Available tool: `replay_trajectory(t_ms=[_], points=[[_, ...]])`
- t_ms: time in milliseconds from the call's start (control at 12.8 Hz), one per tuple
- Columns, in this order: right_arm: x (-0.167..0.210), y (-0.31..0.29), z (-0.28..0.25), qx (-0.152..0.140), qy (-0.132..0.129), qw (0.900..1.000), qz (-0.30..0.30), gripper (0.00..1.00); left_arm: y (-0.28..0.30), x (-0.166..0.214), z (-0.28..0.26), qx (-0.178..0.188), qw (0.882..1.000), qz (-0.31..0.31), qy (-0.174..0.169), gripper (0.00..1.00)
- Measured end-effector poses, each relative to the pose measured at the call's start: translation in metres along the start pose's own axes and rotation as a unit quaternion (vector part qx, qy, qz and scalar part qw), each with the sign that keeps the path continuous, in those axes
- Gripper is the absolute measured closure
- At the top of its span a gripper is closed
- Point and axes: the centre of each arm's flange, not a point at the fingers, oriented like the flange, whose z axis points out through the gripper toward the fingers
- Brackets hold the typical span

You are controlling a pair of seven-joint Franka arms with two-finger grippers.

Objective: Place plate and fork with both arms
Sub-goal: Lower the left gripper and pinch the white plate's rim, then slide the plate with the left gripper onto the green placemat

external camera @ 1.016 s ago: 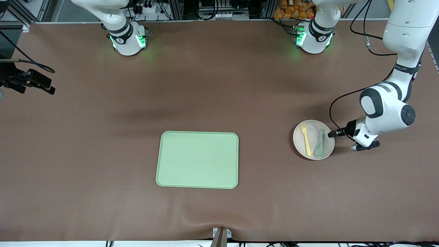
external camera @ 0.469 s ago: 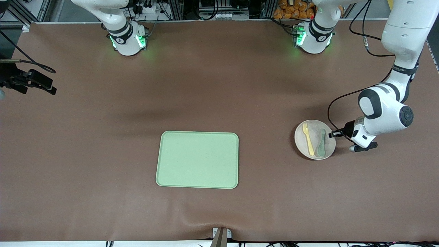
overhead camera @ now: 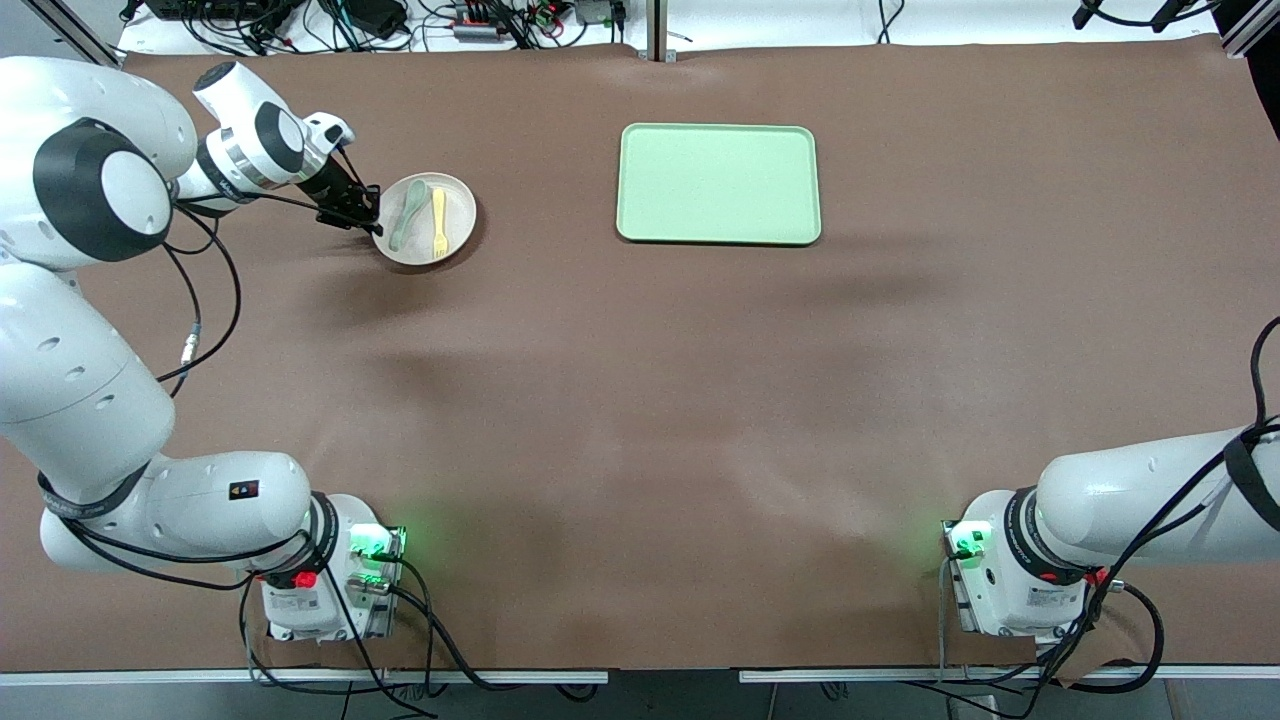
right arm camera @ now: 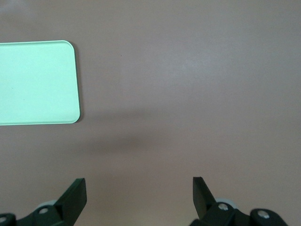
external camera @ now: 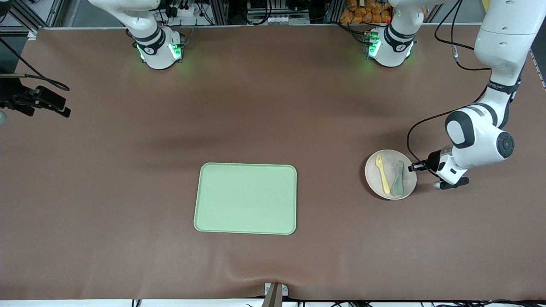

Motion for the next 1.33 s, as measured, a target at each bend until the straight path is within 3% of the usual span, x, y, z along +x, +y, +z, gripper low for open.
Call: replay_trajectory(t_ms=[469,782,1329], points=[[0.0,0.001,0.0,0.0,-0.001,1.0,0.001,0.0,0.048,0.019,-0.027,-0.022,0.999,0.038,0.004,0.95],[0.0,0.003,0.001,0.0,-0.002,1.0,0.002,0.0,0.151,0.024,-0.063,-0.054,0.994,0.097,-0.008,0.95],[0.0,0.003,0.001,0.0,-0.002,1.0,0.003,0.0,0.311,-0.01,-0.048,-0.059,0.994,0.088,-0.036,0.95]])
